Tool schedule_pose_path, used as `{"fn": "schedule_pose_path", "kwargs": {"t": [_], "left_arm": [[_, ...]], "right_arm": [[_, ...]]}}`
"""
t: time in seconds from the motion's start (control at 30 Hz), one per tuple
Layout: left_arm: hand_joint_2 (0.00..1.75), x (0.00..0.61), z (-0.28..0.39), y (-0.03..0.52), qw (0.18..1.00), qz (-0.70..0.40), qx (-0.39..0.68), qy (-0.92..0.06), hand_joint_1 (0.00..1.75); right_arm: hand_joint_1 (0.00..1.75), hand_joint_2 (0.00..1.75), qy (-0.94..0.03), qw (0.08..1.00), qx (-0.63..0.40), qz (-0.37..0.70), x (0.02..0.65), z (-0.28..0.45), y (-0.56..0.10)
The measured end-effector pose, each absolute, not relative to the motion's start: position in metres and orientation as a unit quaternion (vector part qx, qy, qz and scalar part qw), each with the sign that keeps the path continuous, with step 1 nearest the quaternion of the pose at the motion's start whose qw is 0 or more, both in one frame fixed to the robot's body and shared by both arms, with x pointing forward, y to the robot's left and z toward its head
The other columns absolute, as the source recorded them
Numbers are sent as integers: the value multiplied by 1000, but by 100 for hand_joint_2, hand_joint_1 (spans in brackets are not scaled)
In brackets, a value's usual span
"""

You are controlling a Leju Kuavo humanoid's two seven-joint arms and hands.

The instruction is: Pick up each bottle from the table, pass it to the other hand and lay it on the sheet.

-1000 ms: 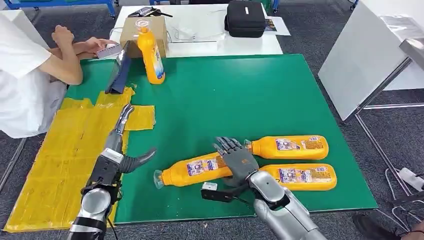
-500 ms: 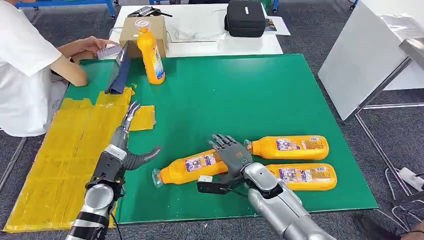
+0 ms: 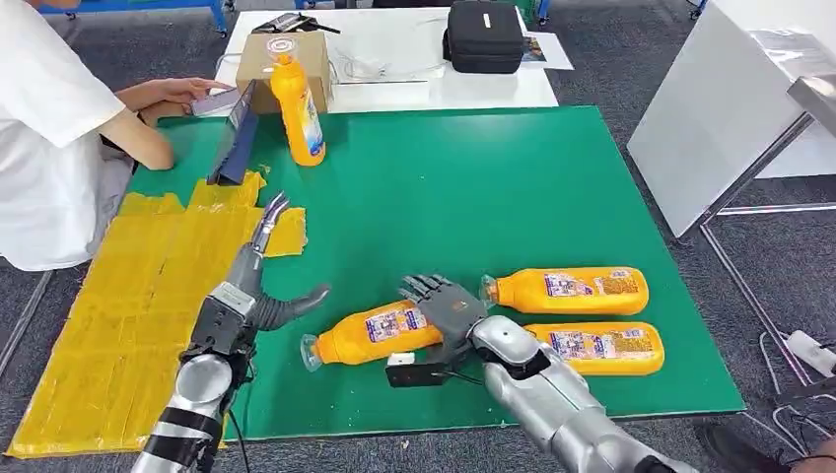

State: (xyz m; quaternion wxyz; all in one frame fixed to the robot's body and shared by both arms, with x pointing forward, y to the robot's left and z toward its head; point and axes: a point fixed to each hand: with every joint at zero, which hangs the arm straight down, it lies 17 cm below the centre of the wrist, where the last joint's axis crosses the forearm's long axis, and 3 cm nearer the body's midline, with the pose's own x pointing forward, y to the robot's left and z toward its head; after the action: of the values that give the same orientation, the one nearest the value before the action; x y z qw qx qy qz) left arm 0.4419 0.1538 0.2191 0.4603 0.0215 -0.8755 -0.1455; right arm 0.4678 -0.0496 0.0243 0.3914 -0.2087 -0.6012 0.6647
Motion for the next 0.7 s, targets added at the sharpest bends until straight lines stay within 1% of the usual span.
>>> {"fn": "schedule_pose_path", "kwargs": {"t": [0.03,0.1,0.17,0.23,0.37,0.43,0.5,0.63,0.7], "left_arm": [[175,442,220,152,459,-146,19,-876,0],[175,443,221,149,458,-146,13,-877,0],[175,442,221,145,458,-146,7,-877,0],[175,441,221,142,457,-147,1,-877,0],[175,440,223,139,456,-143,-8,-878,0],[175,440,223,139,456,-142,-9,-879,0],[175,440,223,139,455,-142,-9,-879,0],[175,438,223,136,455,-144,-12,-879,0],[175,437,223,135,456,-143,-14,-878,0]], "right_arm": [[169,175,-599,391,-209,667,468,22,-51],[159,175,-591,389,-209,675,467,16,-52],[152,175,-582,389,-210,682,467,10,-56],[159,175,-574,388,-213,689,468,6,-60],[159,175,-555,388,-236,697,475,0,-70],[169,175,-549,387,-241,700,477,-1,-73],[175,175,-546,387,-245,701,478,-2,-74],[175,175,-551,387,-273,687,484,3,-80],[175,175,-564,387,-312,659,491,13,-87]]}}
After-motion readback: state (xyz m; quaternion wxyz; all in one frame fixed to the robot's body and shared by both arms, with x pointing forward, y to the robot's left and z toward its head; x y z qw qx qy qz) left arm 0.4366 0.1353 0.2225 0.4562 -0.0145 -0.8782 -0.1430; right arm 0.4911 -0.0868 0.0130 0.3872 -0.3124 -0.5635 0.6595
